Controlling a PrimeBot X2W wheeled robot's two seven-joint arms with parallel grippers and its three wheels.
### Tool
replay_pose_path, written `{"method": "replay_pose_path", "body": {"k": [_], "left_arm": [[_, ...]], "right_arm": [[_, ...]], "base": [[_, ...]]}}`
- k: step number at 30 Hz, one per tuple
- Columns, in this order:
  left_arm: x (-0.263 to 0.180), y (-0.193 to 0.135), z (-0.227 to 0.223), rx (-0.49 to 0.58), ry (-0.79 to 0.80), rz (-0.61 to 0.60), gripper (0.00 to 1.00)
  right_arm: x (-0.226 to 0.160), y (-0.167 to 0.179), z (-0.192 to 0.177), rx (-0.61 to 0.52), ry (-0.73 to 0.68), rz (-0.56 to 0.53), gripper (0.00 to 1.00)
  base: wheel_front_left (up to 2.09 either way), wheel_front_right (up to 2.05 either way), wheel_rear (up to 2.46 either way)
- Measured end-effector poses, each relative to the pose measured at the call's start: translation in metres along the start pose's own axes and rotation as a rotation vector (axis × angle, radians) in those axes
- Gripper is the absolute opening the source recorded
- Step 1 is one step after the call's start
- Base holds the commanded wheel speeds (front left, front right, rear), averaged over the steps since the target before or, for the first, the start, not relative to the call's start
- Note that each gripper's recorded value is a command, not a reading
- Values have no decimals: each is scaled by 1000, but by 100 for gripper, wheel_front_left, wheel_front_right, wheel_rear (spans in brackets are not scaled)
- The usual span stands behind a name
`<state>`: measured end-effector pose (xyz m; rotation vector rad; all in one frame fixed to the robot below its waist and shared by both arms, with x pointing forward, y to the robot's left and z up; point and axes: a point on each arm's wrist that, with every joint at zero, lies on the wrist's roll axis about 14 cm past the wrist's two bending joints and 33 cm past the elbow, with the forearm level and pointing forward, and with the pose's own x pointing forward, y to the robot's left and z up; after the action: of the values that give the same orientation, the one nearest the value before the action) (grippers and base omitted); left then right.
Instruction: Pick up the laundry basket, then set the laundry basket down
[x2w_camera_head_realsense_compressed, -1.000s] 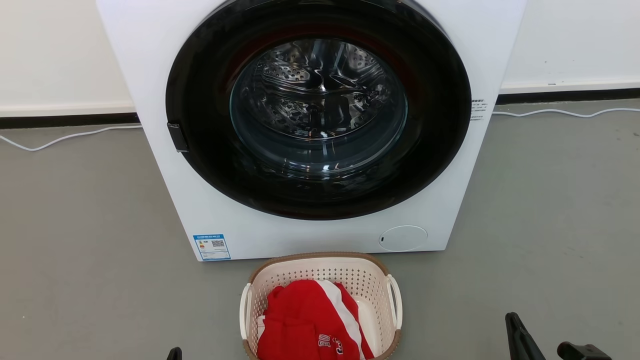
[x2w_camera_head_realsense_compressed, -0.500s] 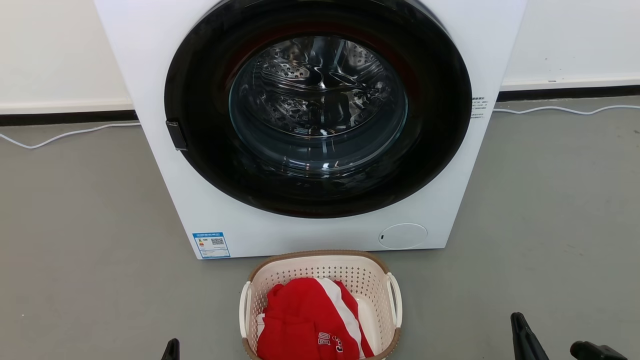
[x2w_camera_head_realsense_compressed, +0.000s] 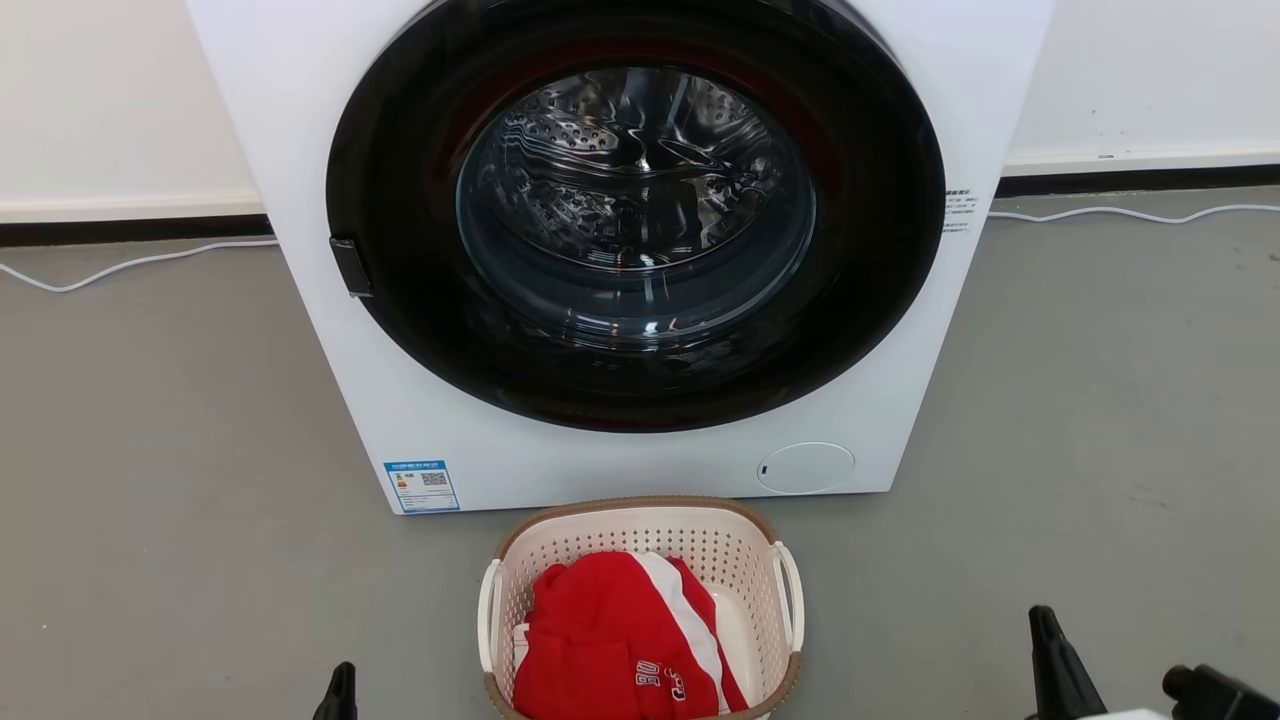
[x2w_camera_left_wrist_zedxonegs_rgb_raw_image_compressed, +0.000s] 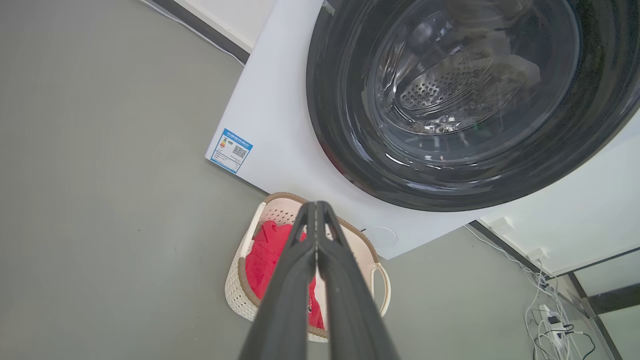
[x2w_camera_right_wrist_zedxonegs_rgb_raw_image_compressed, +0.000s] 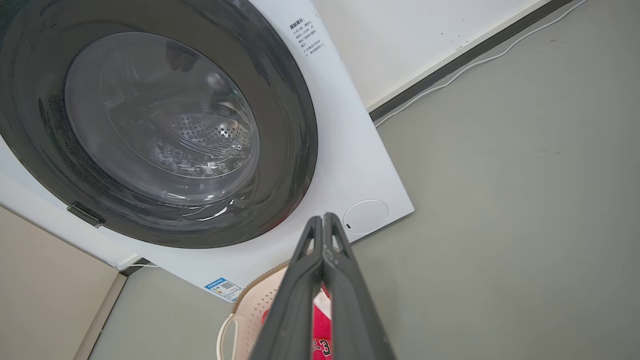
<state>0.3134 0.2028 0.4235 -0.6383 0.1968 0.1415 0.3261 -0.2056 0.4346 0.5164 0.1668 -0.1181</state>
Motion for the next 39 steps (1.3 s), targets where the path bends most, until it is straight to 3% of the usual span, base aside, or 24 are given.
{"method": "replay_pose_path", "body": {"k": [39], "left_arm": [[23,-19,17,-420,-2,-37,0]], "right_arm": [[16,3,14,486,-9,-15,0]], "base": [[0,0,0]]}}
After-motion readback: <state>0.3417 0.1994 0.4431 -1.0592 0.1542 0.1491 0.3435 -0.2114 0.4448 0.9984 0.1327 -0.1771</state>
